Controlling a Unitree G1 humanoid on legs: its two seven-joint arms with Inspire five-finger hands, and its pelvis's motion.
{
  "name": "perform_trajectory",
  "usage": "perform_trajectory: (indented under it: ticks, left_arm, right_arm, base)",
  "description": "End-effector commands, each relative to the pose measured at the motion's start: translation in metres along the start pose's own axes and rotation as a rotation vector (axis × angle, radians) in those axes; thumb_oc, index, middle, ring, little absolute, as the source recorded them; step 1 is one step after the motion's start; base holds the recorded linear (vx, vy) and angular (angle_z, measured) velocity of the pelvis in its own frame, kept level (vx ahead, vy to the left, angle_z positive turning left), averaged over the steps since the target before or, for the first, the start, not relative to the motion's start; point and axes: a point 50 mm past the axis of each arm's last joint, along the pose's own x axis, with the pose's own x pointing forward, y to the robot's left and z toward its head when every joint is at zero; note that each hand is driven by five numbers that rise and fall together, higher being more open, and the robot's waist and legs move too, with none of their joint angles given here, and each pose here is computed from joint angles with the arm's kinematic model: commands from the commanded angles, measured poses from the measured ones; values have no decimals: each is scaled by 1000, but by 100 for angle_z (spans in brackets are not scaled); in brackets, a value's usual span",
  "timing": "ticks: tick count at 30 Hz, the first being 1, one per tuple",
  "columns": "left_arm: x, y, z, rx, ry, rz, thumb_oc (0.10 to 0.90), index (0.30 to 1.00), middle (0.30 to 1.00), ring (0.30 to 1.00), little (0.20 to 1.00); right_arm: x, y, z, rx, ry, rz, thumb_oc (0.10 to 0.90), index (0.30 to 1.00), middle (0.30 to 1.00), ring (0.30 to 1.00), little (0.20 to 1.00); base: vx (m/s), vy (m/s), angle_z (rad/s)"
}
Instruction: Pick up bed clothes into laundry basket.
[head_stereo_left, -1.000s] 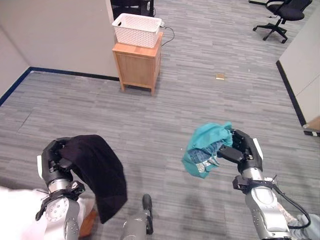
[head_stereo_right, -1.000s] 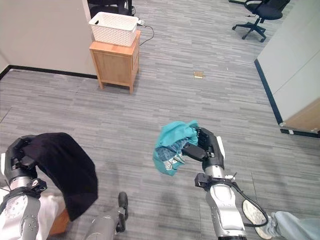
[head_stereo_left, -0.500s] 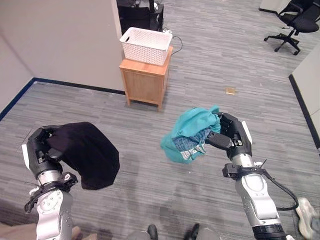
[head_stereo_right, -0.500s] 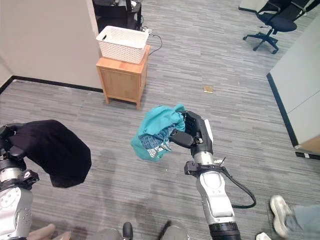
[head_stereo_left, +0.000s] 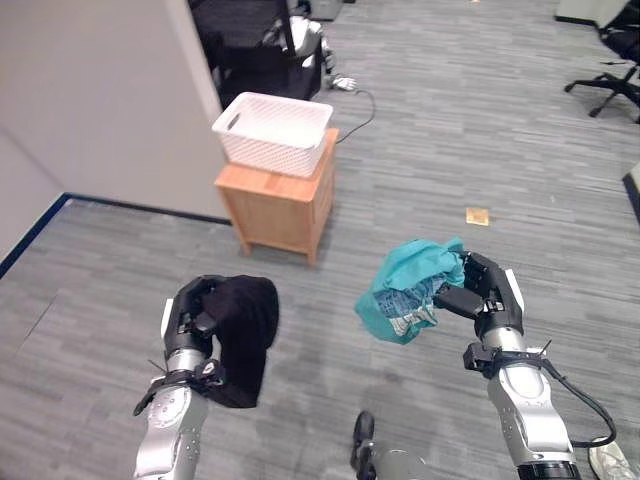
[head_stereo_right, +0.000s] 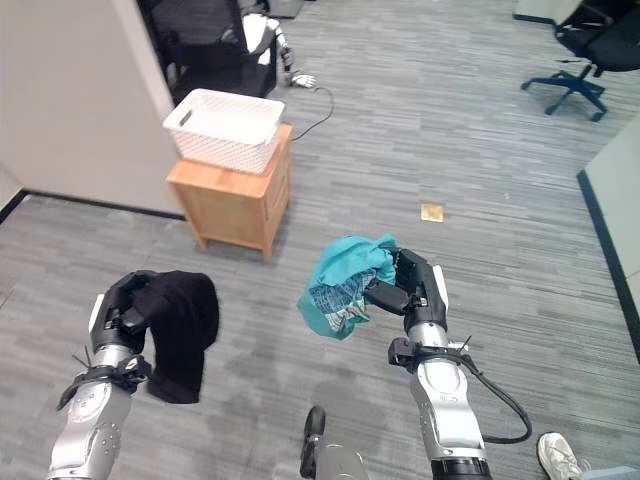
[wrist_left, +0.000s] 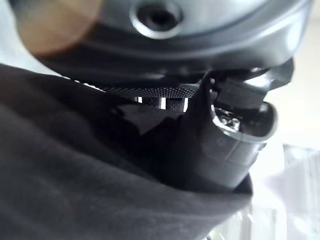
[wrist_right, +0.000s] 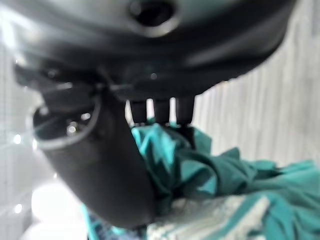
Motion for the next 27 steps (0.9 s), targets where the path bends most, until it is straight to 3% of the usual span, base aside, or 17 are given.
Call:
perform_trajectory:
  ticks: [1, 12, 18, 27]
  left_arm:
    - [10, -4, 72, 53, -333, -79, 400, 300, 300, 300, 300]
    - [8, -16, 57, 28, -276, -143, 400, 300, 300, 300, 300]
    - [11, -18, 76, 60, -343, -174, 400, 300, 300, 300, 300]
    - [11, -44, 89, 49, -385, -308, 400, 300, 300, 300, 300]
  right_arm:
    - [9, -3, 64, 43, -339, -20, 400, 300, 300, 300, 300]
    - [8, -2, 58, -19, -310, 12, 400, 300, 300, 300, 300]
    - [8, 3, 58, 1, -316, 13, 400, 300, 300, 300, 300]
    - [5, 17, 47, -6, -265, 62, 400, 300, 300, 300, 300]
  base:
    - [304, -72, -14]
    - [366, 140, -29]
    - [284, 255, -21]
    - [188, 331, 15]
